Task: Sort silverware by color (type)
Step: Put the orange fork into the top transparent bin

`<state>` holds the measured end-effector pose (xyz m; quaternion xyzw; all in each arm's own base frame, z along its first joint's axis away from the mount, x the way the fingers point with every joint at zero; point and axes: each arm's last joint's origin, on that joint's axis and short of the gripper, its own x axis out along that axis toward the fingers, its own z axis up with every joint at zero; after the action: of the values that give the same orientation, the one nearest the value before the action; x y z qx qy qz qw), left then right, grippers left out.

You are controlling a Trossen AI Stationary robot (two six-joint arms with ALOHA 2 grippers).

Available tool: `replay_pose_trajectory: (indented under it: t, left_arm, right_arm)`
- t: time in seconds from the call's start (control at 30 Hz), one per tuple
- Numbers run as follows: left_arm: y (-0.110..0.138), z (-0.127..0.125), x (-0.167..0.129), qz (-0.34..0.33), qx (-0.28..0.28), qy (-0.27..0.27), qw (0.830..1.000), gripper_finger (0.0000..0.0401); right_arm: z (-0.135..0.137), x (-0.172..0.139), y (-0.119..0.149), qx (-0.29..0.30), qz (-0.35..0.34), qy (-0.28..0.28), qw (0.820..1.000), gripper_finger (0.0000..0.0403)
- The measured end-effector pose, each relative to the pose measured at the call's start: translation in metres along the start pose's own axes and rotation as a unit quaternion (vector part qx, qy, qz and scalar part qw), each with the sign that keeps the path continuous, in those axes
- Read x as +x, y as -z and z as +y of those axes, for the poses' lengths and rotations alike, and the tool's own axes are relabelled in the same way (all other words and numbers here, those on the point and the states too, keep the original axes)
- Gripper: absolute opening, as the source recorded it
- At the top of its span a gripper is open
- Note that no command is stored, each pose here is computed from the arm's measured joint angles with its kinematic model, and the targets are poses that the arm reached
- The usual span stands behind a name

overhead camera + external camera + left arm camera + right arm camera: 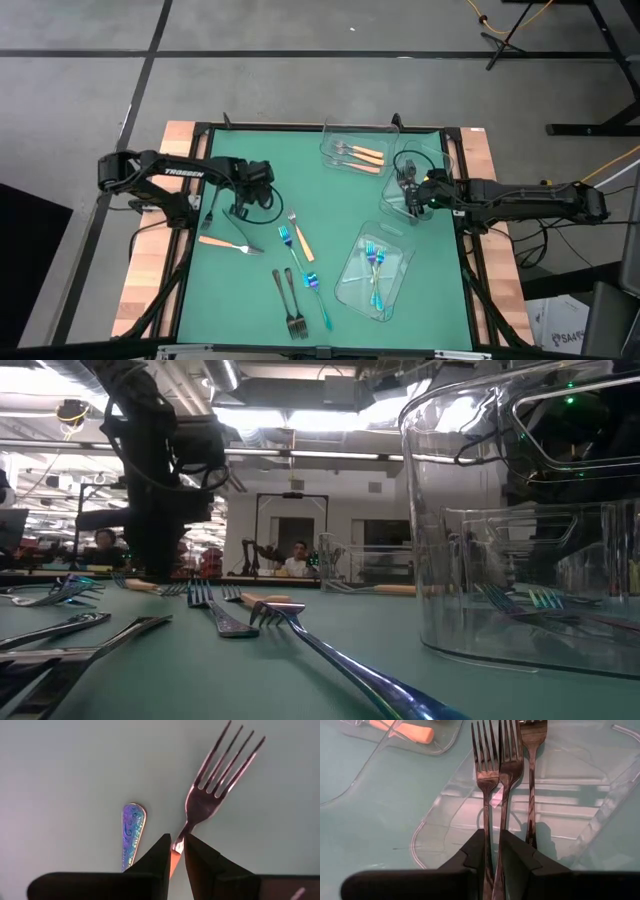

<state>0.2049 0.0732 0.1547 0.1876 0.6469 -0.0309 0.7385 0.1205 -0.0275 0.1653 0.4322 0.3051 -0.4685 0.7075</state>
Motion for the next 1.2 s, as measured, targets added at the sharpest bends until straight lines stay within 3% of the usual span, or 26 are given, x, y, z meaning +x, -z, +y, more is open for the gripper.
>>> replay_pose_trajectory:
  t: [0.33, 1.2]
  left_arm:
    - [0.0037, -0.0057, 0.0057, -0.010, 0.049, 0.024, 0.998, 0.0047]
    - [0.0038, -0.0040, 0.0072, -0.002, 0.061, -0.004, 0.998, 0.0047]
  right_arm:
    - [0.0000, 0.0000, 0.0000, 0.000, 0.000, 0.000, 1.000, 0.0056]
    - [0.0001, -0.0001, -0.0001, 0.000, 0.000, 0.000, 1.000, 0.0056]
